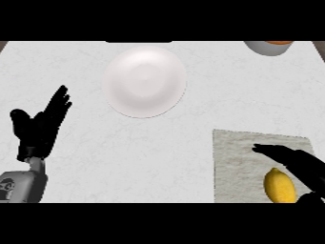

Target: Pick the lemon from the placemat and place it in the plate

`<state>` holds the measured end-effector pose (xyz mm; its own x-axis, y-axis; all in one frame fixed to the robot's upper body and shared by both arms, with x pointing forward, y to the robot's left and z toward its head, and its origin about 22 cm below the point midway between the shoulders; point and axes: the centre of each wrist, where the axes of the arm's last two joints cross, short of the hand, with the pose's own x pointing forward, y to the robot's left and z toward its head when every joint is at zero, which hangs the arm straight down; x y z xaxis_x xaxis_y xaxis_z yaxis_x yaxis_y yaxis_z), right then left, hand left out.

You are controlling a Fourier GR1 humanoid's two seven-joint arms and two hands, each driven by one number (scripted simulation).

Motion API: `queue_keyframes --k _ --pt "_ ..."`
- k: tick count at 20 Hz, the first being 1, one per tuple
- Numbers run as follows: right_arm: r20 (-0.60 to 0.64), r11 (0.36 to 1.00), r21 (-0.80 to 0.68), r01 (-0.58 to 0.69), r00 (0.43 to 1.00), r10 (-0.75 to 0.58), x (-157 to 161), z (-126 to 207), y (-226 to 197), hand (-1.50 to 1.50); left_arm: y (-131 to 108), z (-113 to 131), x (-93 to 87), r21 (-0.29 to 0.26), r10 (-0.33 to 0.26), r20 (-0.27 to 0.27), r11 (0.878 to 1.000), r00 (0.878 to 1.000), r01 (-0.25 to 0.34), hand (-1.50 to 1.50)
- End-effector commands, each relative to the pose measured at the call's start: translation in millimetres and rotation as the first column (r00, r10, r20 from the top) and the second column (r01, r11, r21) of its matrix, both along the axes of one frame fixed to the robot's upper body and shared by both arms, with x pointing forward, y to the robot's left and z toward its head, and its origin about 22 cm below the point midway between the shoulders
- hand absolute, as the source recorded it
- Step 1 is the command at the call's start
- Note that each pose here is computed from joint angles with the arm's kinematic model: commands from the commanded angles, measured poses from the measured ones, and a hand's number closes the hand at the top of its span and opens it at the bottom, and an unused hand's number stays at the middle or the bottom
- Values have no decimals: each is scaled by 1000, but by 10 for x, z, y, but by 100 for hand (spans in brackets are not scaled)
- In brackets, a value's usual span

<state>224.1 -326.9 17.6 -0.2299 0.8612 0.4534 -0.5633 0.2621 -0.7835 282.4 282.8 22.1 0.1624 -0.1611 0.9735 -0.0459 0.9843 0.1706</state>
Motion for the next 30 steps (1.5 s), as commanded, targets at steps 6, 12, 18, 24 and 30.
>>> queue_keyframes --k 6,12,18,24,30 --pt "3 990 31 -140 990 140 -37 -24 77 150 90 37 156 -4 3 1 1000 1000 -3 0" --pt "48 993 80 -83 996 79 -41 -176 80 150 59 -58 7 2 1 0 1000 1000 -1 0" --pt "147 672 51 -739 671 726 -60 238 1923 150 -297 43 131 -5 -119 1 993 993 119 0" --pt "454 618 103 -780 590 668 -160 595 2930 150 73 23 131 6 -19 2 1000 1000 19 0" --pt "696 724 242 -646 636 334 -54 914 2903 150 -106 16 79 4 -20 1 1000 1000 20 0"
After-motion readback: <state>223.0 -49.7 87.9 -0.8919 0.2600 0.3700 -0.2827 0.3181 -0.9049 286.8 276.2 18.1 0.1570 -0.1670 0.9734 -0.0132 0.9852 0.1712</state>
